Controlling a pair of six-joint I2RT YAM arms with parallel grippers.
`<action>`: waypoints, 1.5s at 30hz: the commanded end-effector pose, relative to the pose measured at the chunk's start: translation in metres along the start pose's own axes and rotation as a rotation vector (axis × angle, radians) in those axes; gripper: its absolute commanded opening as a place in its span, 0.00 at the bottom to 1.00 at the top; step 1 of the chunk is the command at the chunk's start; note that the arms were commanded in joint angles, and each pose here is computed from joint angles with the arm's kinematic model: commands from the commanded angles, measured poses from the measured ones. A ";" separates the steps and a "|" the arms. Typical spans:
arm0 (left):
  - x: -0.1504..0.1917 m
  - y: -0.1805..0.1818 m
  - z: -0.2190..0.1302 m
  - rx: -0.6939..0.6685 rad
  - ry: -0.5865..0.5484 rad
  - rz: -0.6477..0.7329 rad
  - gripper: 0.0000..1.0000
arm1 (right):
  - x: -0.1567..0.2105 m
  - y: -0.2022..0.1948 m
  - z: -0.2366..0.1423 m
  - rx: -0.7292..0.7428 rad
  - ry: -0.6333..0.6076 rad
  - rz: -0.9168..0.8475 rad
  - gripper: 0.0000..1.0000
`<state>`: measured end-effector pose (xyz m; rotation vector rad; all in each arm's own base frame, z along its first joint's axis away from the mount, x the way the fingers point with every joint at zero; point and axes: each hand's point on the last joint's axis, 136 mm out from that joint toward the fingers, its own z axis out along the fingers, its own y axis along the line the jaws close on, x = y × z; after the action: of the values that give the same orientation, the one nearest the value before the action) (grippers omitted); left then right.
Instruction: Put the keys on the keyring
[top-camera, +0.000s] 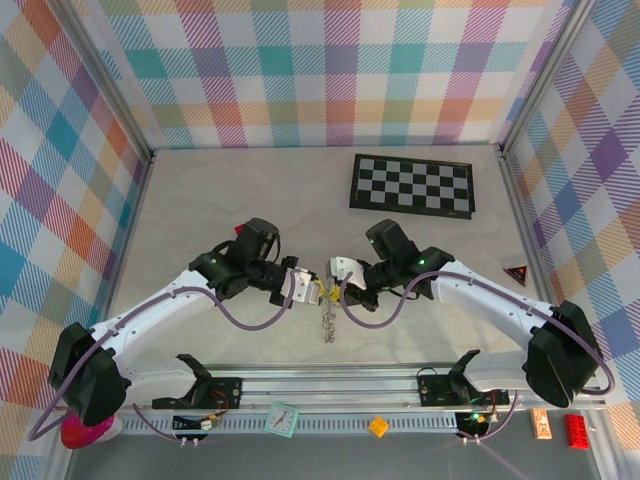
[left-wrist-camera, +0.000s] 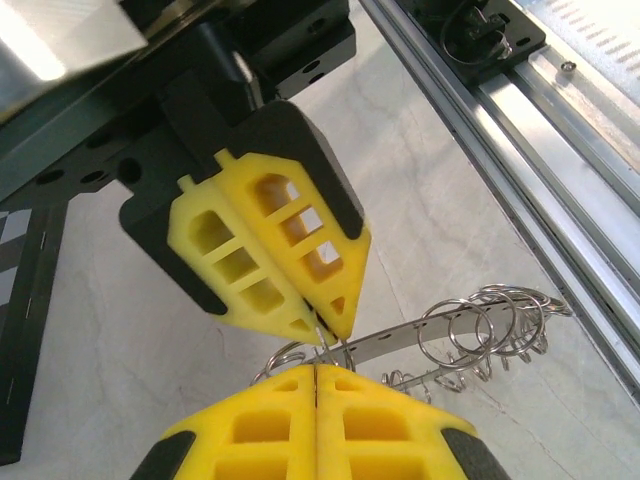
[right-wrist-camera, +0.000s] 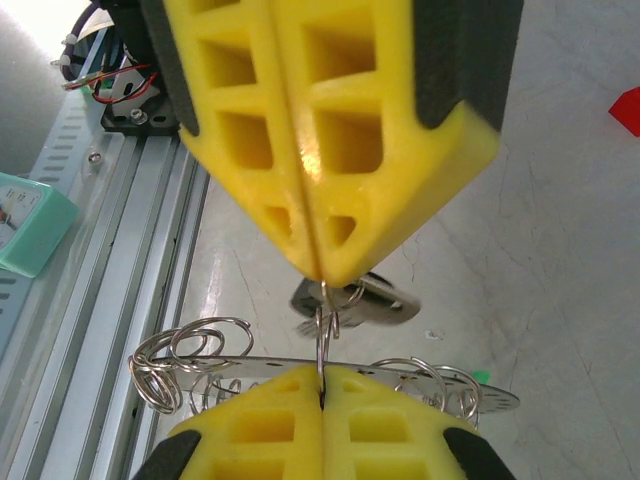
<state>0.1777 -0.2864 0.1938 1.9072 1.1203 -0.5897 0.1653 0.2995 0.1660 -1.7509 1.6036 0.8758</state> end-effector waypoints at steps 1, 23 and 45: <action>-0.007 -0.003 -0.001 0.014 -0.010 0.062 0.00 | -0.024 0.002 -0.003 -0.027 -0.069 -0.076 0.00; -0.011 -0.003 0.001 0.024 -0.030 0.054 0.00 | -0.026 -0.004 -0.002 -0.003 -0.069 -0.073 0.00; -0.006 -0.014 0.001 0.048 -0.008 0.054 0.00 | -0.027 -0.010 -0.003 0.040 -0.077 -0.053 0.00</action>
<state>0.1763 -0.2882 0.1916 1.9320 1.0919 -0.5611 0.1684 0.3044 0.1683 -1.7426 1.5908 0.8713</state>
